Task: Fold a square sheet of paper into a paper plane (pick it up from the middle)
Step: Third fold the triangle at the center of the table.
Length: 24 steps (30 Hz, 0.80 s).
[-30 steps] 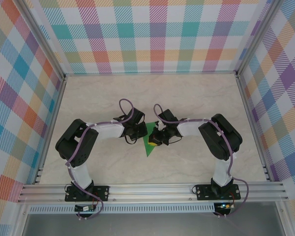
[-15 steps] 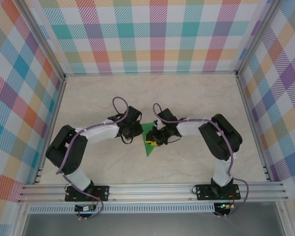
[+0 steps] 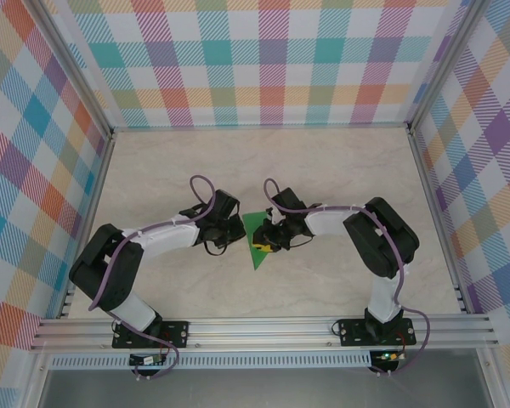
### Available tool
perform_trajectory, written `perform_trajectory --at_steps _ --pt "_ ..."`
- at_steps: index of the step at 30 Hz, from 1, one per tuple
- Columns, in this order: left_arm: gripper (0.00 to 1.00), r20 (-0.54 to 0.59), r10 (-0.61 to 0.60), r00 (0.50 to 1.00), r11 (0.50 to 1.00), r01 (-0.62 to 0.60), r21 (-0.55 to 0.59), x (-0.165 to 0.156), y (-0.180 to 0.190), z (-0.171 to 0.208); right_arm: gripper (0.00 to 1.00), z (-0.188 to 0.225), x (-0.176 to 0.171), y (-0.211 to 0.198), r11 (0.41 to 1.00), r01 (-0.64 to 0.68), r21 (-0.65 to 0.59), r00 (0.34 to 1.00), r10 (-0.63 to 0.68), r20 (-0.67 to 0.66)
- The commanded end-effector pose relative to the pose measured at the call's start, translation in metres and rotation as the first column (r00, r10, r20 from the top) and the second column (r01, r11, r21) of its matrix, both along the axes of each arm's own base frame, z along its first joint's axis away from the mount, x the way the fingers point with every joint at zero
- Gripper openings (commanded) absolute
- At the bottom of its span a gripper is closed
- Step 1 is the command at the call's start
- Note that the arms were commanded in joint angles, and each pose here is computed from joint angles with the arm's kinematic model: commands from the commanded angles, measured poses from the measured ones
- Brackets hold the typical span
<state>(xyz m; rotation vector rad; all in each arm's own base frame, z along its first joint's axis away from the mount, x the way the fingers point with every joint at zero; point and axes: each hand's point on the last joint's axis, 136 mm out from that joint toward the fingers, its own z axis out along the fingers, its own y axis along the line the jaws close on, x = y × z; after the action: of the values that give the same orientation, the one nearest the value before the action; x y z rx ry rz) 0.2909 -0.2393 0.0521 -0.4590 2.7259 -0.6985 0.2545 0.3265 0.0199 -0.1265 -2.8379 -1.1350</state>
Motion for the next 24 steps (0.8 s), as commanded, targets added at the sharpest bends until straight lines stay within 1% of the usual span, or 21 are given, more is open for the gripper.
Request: perform_trajectory --at_steps 1,5,8,12,14,24 --pt "0.07 0.018 -0.050 0.999 0.995 0.051 -0.088 -0.004 -0.016 0.007 0.16 -0.029 -0.010 -0.021 0.993 0.016 -0.119 0.999 -0.021 -0.040" --pt "0.04 -0.007 -0.090 0.996 0.990 0.089 -0.111 -0.012 -0.029 -0.002 0.08 -0.032 -0.013 -0.025 0.991 0.016 -0.134 0.999 -0.021 -0.043" --pt "0.00 -0.030 -0.114 0.993 0.990 0.111 -0.089 -0.019 -0.035 -0.012 0.04 -0.034 -0.014 -0.027 0.990 0.018 -0.141 0.999 -0.024 -0.046" --pt "0.00 -0.037 -0.125 0.991 0.991 0.122 -0.061 -0.020 -0.036 -0.018 0.02 -0.034 -0.013 -0.027 0.989 0.021 -0.143 0.999 -0.028 -0.043" --pt "0.00 -0.045 -0.127 0.991 0.992 0.126 -0.023 -0.020 -0.033 -0.023 0.01 -0.034 -0.013 -0.027 0.990 0.020 -0.143 0.999 -0.027 -0.045" --pt "0.00 -0.089 -0.117 0.989 0.991 0.122 0.051 -0.024 -0.026 -0.044 0.00 -0.029 -0.012 -0.024 0.992 0.019 -0.122 0.999 -0.023 -0.037"
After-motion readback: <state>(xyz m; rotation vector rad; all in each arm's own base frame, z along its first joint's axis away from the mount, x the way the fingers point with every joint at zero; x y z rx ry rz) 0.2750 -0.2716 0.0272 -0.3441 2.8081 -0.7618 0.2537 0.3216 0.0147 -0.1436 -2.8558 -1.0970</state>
